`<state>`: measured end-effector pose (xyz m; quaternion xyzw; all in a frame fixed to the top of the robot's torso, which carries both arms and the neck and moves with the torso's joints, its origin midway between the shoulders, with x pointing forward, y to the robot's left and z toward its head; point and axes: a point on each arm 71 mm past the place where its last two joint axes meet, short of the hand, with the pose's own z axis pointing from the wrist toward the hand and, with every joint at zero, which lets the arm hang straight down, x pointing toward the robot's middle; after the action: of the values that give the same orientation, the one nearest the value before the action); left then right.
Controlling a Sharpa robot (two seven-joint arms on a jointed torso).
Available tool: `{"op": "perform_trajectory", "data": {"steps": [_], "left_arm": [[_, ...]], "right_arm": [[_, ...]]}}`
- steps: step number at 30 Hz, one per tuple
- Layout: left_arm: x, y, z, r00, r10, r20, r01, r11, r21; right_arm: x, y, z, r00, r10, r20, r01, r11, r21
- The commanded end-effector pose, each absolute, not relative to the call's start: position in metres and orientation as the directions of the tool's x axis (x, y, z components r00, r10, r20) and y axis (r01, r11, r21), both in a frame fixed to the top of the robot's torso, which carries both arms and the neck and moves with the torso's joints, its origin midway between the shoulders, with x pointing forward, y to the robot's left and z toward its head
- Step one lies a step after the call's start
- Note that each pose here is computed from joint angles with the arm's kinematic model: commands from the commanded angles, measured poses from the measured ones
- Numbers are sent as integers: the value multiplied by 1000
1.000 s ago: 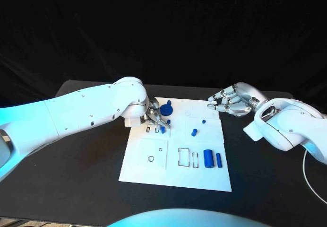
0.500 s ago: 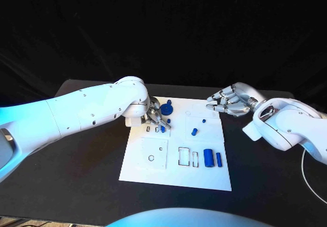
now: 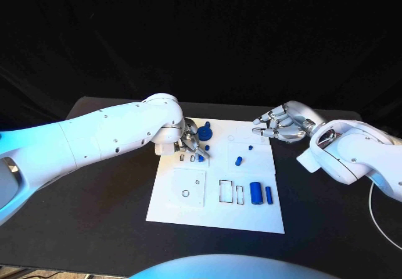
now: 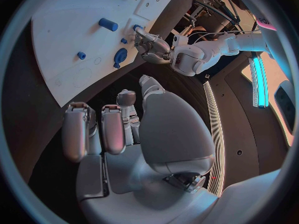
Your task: Assemble the parts on the task board
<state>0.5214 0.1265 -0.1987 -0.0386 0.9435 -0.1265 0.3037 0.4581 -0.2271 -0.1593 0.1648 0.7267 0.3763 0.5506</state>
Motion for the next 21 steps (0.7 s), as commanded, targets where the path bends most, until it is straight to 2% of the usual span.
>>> {"op": "perform_trajectory", "data": {"steps": [1,21], "left_arm": [[521,126,-200,-824,-140,-549,9,965,-260],[521,128,-200,-831,-130,-541,12,968,-251]], "right_arm": [[458,-226,-160,-351,640,-684,-185,669,720],[456,-224,-162,-361,637,-682,-187,667,722]]}}
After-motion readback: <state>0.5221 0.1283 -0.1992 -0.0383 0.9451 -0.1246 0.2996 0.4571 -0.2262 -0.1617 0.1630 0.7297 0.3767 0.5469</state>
